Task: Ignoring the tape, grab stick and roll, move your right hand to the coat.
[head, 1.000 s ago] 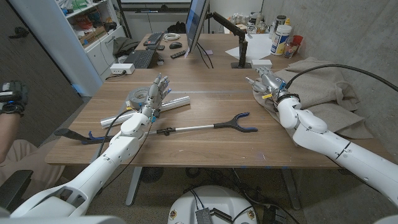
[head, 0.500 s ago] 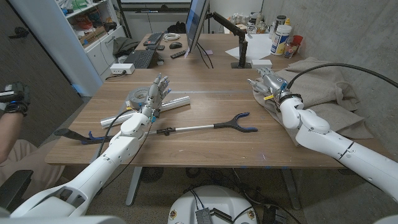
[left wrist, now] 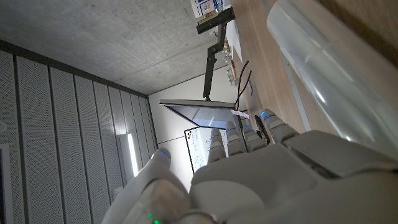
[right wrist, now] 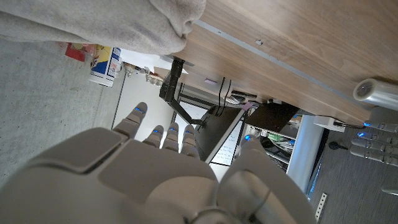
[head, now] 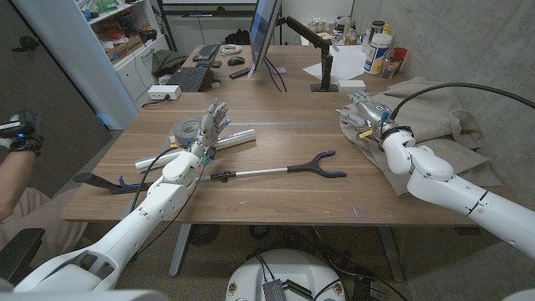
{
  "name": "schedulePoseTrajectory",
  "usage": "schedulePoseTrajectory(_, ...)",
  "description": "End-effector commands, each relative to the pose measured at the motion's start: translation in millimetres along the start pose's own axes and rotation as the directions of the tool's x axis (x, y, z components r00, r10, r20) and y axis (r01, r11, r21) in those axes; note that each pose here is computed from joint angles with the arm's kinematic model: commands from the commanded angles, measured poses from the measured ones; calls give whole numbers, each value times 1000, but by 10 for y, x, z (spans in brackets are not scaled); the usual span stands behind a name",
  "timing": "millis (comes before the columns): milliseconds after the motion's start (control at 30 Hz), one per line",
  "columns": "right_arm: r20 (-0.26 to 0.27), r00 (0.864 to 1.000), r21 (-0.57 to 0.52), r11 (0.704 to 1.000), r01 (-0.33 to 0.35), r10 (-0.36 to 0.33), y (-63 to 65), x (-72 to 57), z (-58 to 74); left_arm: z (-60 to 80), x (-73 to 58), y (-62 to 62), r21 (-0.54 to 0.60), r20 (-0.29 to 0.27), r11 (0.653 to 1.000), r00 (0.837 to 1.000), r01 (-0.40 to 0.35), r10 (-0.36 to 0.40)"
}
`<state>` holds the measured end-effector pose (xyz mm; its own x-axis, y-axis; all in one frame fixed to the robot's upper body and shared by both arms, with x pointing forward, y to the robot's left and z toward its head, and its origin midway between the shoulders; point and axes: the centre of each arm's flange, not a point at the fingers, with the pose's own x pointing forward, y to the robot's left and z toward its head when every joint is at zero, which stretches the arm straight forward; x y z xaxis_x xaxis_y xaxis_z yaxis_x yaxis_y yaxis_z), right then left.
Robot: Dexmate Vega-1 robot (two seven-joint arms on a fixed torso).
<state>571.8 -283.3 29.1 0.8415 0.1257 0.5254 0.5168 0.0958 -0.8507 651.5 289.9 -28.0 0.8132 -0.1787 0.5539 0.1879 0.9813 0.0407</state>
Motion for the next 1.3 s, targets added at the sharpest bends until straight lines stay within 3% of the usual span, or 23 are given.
schedulePoseTrajectory(33, 31, 1000, -98, 995, 7, -4, -59, -71, -61, -3, 3, -13, 7, -4, 1000, 1000, 2, -2)
schedulePoseTrajectory(667, 25, 999, -225, 973, 41, -36, -108, -76, -159, -9, 8, -26, 11, -8, 1000, 1000, 7, -7)
schedulePoseTrajectory(1300, 16, 1000, -232, 972, 17, -14, -85, -23, -286, -8, 2, -27, 26, -9, 1000, 1000, 10, -9)
